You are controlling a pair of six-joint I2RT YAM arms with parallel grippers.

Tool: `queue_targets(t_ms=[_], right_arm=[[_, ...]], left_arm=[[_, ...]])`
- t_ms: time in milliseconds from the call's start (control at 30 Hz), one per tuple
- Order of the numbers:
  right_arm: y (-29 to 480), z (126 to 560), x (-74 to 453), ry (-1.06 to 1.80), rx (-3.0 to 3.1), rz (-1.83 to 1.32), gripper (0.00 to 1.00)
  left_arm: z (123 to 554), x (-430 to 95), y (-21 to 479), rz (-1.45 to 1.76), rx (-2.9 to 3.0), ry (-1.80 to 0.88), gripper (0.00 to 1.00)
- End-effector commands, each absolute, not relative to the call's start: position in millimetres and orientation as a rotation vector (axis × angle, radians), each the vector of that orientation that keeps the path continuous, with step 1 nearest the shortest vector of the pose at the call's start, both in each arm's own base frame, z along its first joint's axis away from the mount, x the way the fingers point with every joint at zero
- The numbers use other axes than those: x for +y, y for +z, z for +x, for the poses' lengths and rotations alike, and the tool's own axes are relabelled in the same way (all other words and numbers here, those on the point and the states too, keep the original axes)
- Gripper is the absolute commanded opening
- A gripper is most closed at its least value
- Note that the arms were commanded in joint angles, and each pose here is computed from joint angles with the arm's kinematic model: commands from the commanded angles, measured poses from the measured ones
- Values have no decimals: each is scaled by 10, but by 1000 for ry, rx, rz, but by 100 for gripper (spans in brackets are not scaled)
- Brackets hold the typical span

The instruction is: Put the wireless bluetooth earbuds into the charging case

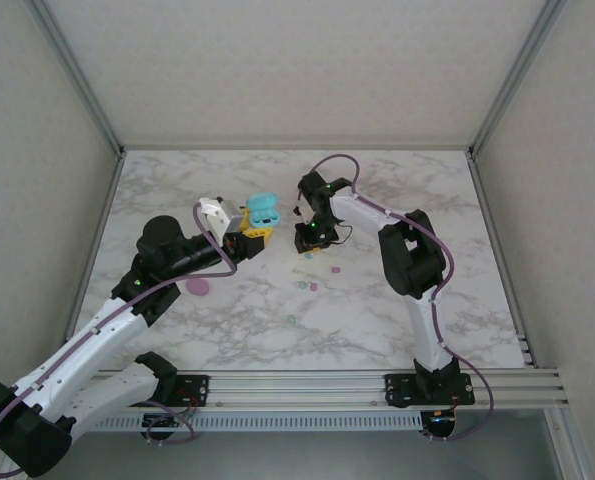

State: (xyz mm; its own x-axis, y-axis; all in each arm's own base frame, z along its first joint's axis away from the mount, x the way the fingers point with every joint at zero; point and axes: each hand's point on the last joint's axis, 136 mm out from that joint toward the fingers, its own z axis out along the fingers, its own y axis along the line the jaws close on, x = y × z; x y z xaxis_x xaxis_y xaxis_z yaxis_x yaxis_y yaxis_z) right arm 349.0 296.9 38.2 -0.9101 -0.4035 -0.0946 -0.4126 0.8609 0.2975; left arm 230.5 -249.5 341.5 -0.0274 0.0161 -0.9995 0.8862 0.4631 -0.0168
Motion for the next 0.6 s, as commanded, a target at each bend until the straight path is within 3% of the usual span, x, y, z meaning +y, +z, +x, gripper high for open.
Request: queue_targets(t_ms=[0, 567], right_arm=[[270, 3542, 2919, 436, 3022, -641, 28], [216, 3592, 2819, 413, 3033, -617, 32]], left_arm=[[2301, -2450, 3597, 838, 1390, -833, 30], [2318, -2460, 3595, 840, 1397, -832, 30]])
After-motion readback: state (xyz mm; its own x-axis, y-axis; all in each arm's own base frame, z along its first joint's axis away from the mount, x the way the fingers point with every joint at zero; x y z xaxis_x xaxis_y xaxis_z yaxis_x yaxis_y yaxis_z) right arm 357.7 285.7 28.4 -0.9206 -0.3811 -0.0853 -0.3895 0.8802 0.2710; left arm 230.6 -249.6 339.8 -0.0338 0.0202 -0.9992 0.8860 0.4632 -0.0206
